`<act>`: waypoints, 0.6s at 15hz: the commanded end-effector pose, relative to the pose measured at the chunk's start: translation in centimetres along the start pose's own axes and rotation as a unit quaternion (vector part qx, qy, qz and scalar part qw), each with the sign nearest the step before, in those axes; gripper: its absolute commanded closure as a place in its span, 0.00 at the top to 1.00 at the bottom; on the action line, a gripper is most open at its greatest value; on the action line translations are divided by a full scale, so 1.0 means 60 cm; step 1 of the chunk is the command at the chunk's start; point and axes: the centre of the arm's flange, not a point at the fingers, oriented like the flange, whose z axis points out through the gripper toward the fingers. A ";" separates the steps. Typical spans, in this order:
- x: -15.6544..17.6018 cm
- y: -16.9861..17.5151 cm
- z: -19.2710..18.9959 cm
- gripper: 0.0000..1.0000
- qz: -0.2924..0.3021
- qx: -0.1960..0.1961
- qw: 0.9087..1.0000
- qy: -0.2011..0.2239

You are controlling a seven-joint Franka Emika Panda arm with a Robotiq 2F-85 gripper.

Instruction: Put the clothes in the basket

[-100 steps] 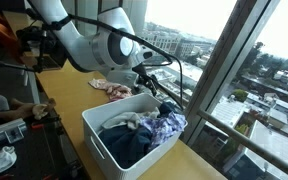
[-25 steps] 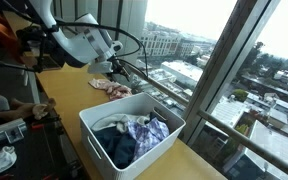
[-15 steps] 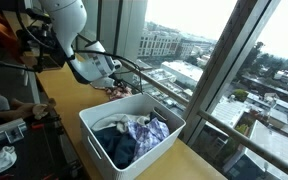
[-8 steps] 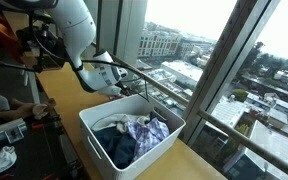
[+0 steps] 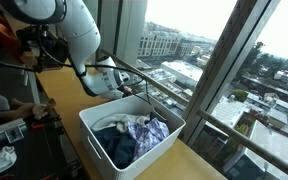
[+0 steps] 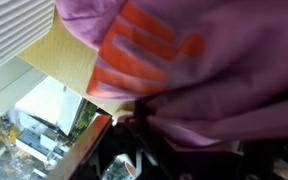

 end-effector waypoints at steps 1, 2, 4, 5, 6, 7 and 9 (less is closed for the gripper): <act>0.018 0.009 0.012 0.35 -0.002 0.003 1.000 -0.006; 0.019 0.008 0.006 0.27 -0.002 0.001 1.000 -0.007; 0.021 0.009 -0.007 0.12 -0.002 -0.003 1.000 -0.008; 0.024 0.011 -0.018 0.06 -0.002 -0.005 1.000 -0.006; 0.027 0.014 -0.030 0.00 -0.002 -0.008 1.000 -0.004; 0.032 0.019 -0.051 0.00 -0.002 -0.012 1.000 0.000; 0.041 0.029 -0.092 0.04 -0.002 -0.022 1.000 0.011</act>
